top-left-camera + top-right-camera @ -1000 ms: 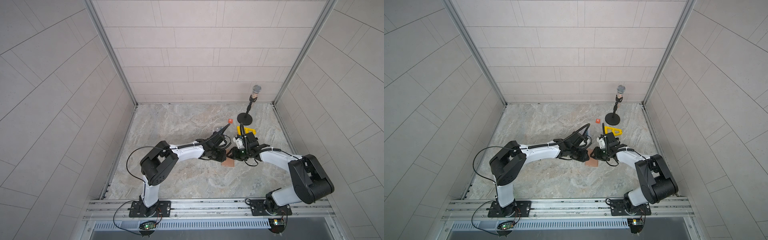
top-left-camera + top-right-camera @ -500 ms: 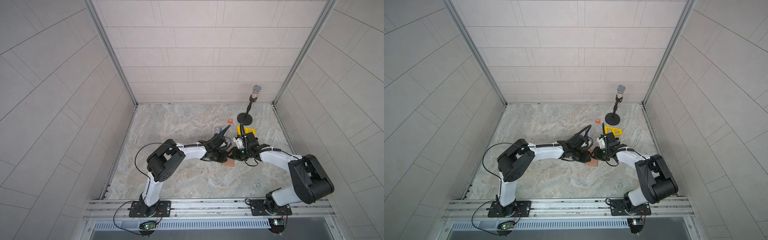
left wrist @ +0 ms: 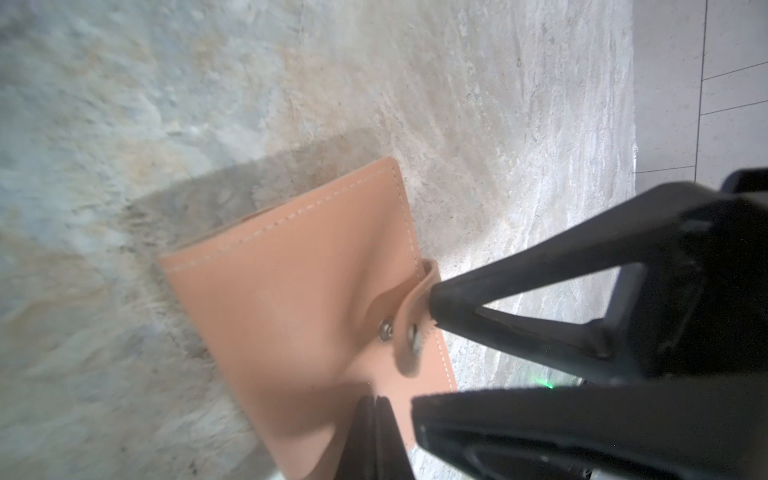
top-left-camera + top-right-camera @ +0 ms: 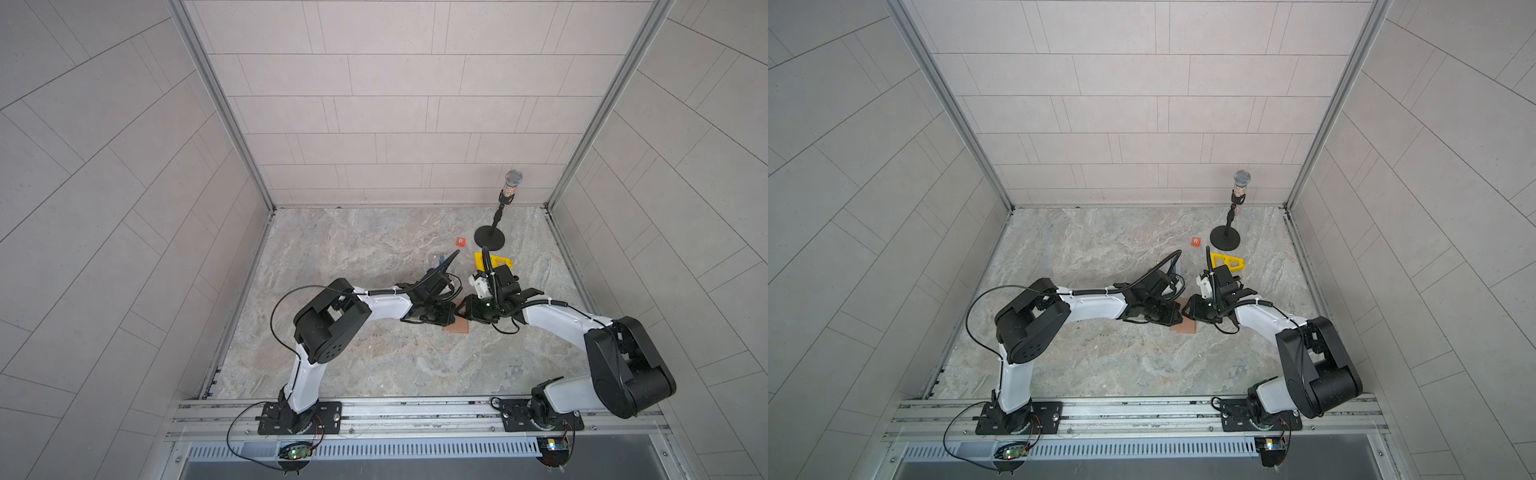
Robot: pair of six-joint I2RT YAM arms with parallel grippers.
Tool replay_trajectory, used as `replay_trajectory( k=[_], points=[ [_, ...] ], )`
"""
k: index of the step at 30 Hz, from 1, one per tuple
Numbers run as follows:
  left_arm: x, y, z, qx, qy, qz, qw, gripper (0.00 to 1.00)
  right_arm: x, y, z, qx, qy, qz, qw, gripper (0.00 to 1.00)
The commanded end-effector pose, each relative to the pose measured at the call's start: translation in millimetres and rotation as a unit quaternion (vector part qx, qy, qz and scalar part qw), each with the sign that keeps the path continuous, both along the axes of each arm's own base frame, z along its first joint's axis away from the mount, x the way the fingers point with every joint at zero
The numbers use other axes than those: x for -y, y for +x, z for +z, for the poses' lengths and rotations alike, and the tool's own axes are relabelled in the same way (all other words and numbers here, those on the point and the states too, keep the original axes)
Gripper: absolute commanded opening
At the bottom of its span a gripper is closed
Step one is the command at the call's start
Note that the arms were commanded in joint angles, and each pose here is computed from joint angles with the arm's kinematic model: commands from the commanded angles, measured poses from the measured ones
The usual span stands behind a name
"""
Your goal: Put the credit cards into the card holder
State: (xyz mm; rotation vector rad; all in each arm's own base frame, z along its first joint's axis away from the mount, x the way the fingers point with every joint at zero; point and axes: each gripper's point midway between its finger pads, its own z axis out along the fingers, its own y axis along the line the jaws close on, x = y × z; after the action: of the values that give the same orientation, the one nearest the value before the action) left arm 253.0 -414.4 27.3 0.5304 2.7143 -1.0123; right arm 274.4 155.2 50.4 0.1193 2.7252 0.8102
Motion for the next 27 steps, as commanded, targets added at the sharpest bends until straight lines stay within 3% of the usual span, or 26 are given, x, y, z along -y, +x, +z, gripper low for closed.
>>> replay_trajectory(
  k=[1,27],
  points=[
    [-30,-17,-45,-0.033,0.077,0.01,0.996,0.03,4,2,12,0.006,-0.007,-0.011,1.0,0.43],
    [-30,-18,-44,-0.033,0.078,0.007,0.996,0.03,39,4,22,0.027,-0.054,-0.057,0.997,0.38]
  ],
)
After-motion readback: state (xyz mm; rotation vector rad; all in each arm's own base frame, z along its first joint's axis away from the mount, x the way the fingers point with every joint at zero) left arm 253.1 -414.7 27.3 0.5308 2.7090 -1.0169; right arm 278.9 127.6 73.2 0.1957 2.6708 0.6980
